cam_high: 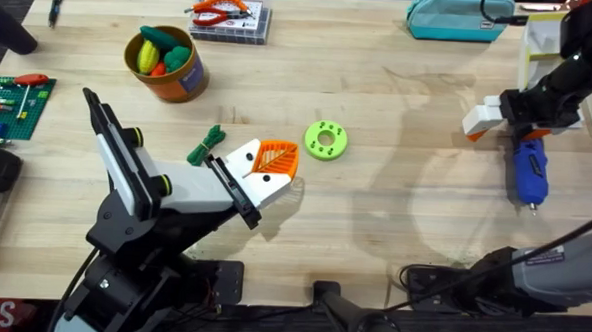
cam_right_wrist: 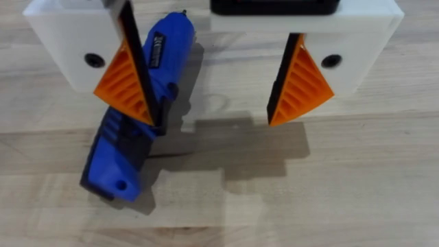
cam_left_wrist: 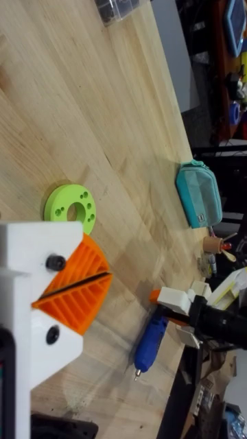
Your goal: Pick up the gripper from the table and insert it into the empty holder that is missing its gripper. Then pick up a screw, insert it into the mounting hole, and use the screwdriver to tighten it. Finally, clean up the table by picking up the vegetable and placing it into the bucket.
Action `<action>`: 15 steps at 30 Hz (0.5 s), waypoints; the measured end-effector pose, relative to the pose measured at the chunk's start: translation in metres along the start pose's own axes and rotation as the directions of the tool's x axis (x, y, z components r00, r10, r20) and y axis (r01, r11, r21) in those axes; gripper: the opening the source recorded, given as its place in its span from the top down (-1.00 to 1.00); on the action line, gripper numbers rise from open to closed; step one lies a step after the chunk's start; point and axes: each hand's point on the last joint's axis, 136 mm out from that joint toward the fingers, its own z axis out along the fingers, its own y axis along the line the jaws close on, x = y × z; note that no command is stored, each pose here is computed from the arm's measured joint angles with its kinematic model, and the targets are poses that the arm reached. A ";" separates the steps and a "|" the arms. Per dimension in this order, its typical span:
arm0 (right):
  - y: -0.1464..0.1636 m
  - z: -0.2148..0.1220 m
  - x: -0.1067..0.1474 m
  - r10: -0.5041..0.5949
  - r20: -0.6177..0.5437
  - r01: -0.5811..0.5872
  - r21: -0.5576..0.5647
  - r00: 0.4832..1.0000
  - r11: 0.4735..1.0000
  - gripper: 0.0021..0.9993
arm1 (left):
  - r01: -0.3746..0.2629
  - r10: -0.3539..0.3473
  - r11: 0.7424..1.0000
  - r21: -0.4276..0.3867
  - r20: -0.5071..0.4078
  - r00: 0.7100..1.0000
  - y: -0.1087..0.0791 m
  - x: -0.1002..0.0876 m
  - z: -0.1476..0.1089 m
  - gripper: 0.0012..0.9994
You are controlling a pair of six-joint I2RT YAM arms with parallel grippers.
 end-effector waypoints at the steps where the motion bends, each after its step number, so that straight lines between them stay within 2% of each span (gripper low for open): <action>1: 0.000 0.002 0.000 -0.002 -0.006 0.002 -0.004 1.000 1.000 -0.94 | 0.000 0.000 1.000 0.000 0.001 1.000 0.000 0.000 0.000 0.98; 9: 0.004 -0.003 -0.001 -0.003 -0.003 0.003 -0.003 1.000 1.000 -0.94 | -0.001 0.001 1.000 0.000 0.003 1.000 0.000 -0.001 0.000 0.98; 15: 0.001 -0.032 -0.013 0.025 0.057 -0.026 0.012 0.998 1.000 -0.94 | -0.001 0.001 1.000 0.000 0.003 1.000 0.000 -0.001 0.000 0.98</action>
